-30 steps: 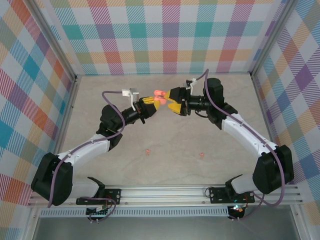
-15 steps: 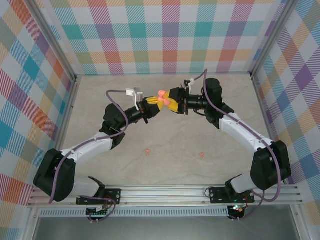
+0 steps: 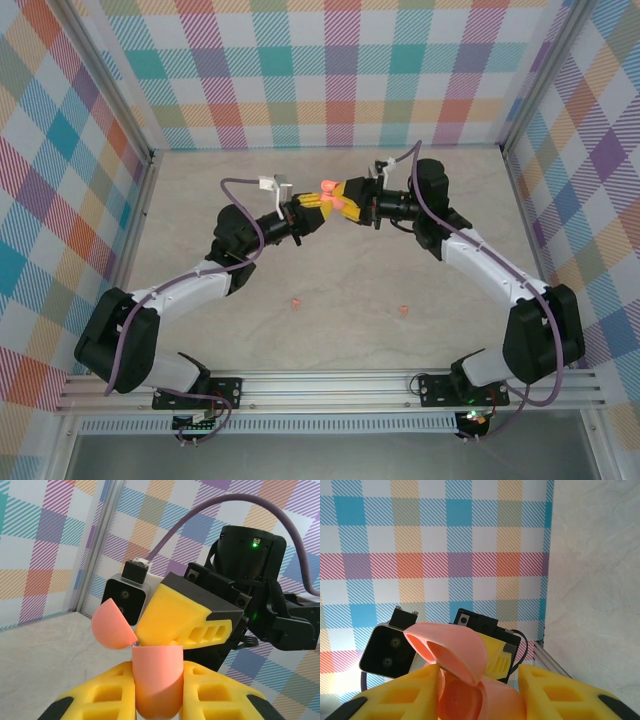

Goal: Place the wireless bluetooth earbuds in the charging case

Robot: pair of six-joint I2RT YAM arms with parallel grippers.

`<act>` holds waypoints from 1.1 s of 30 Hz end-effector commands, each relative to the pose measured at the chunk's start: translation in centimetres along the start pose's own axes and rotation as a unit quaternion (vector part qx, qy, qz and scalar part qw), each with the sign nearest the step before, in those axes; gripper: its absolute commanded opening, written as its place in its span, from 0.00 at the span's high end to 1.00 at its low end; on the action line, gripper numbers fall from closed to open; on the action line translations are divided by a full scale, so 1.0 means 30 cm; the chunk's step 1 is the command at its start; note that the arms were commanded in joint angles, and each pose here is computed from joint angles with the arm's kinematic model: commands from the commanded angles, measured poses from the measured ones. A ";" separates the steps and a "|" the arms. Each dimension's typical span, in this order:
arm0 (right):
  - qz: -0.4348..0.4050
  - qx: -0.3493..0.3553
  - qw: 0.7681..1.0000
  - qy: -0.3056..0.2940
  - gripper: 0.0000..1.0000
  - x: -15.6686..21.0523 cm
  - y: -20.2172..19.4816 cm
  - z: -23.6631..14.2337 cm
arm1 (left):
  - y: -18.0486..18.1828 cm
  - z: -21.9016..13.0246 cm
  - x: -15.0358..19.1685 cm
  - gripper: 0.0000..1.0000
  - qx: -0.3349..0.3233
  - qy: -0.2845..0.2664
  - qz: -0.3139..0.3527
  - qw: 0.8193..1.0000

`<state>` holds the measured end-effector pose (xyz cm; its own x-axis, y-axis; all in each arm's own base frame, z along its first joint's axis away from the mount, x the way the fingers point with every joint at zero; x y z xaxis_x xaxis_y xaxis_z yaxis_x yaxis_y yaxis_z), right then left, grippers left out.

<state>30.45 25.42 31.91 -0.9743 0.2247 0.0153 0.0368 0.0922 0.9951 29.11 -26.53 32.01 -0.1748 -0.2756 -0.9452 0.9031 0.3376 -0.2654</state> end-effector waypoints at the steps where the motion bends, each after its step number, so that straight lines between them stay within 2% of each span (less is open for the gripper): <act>1: -0.038 -0.004 0.999 0.024 0.66 0.056 0.022 -0.001 | -0.034 0.036 -0.007 1.00 0.018 0.005 0.021 1.000; 14: -0.099 0.022 0.995 -0.007 0.72 0.078 0.054 -0.048 | -0.049 0.026 0.008 0.89 0.018 0.035 0.032 0.999; 28: -0.122 0.034 0.992 -0.022 0.77 0.096 0.060 -0.076 | -0.059 0.023 0.006 0.86 0.019 0.044 0.038 0.998; 33: -0.148 0.036 0.988 -0.021 0.78 0.102 0.070 -0.082 | -0.069 0.013 -0.004 0.75 0.018 0.044 0.040 0.998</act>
<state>28.27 23.59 32.39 -0.9461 0.2675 -0.1824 -0.1184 0.2384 0.9639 27.47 -27.72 31.82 -0.1549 -0.1717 -0.9729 0.9303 0.3060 -0.2021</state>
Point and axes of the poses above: each hand's point on the last joint's axis, 136 mm out from that joint toward the fingers, its own z axis out along the fingers, its own y axis along the line the jaws close on, x = y × z, the point moved 4 cm from there along -z, back along the fingers, and after that the axes turned 5 degrees about z, right-handed, at the moved point
